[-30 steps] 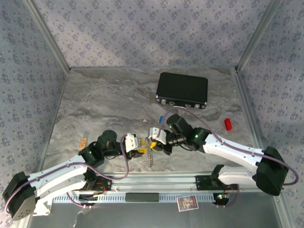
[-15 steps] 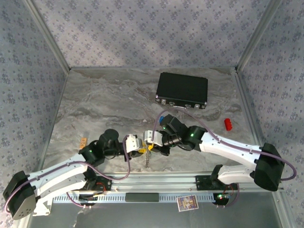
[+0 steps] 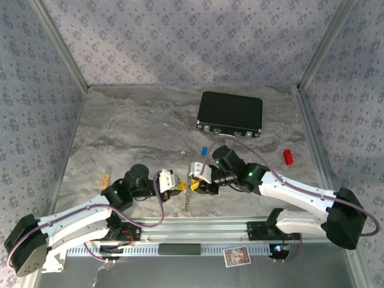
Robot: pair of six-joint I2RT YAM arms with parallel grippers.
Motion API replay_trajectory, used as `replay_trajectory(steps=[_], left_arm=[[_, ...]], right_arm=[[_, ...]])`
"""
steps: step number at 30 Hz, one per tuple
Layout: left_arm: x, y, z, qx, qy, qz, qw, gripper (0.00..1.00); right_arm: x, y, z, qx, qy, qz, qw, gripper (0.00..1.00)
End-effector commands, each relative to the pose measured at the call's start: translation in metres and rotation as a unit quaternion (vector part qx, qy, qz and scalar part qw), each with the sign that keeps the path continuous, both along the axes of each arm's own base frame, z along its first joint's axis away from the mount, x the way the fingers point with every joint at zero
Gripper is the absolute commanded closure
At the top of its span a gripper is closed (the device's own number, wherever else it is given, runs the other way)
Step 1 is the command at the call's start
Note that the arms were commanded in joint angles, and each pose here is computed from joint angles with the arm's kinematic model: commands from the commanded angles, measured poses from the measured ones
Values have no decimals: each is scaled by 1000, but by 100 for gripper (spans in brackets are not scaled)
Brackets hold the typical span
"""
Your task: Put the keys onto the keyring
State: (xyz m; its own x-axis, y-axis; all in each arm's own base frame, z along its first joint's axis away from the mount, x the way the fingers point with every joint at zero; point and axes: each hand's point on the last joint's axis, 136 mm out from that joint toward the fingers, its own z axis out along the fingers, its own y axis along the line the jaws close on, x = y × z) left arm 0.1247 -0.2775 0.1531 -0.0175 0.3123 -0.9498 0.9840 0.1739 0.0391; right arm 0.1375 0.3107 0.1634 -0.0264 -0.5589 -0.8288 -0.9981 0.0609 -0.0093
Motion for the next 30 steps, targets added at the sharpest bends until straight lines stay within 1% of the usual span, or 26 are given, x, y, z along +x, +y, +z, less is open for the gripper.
replay_trajectory(steps=[1,4,9,12,16,17,18,19,20,23,30], left_arm=[[-3,-10,22,-63,4,-15,998,100],[-3,-13,18,-58,14,-18,998,100],[-3,-15,17,-55,14,-22,998,100],[-4,-14,17,-56,11,-22,998,100],[-3,-13,18,-53,6,-20,998,99],[-3,-12,17,-48,5,-18,999,96],[-1,-12,16,-43,3,-13,999,89],[1,-11,14,-30,3,-8,999,78],[2,-9,12,-17,2,-6,1000,72],[2,-7,9,9,0,-7,1000,71],[-1,-9,16,16,-8,-24,1000,75]], right_arm=[[-3,7,18,59,10,4,998,74],[-3,7,15,65,14,-1,998,74],[-2,7,11,65,15,-3,998,78],[-2,6,8,62,15,-2,998,85],[-5,6,9,61,18,8,998,98],[-7,6,10,59,19,14,998,100],[-8,6,11,58,18,17,998,100],[-8,6,12,54,17,20,998,100],[-8,6,14,49,15,23,998,100],[-7,3,15,28,5,25,999,100],[-7,3,20,-1,-4,36,999,100]])
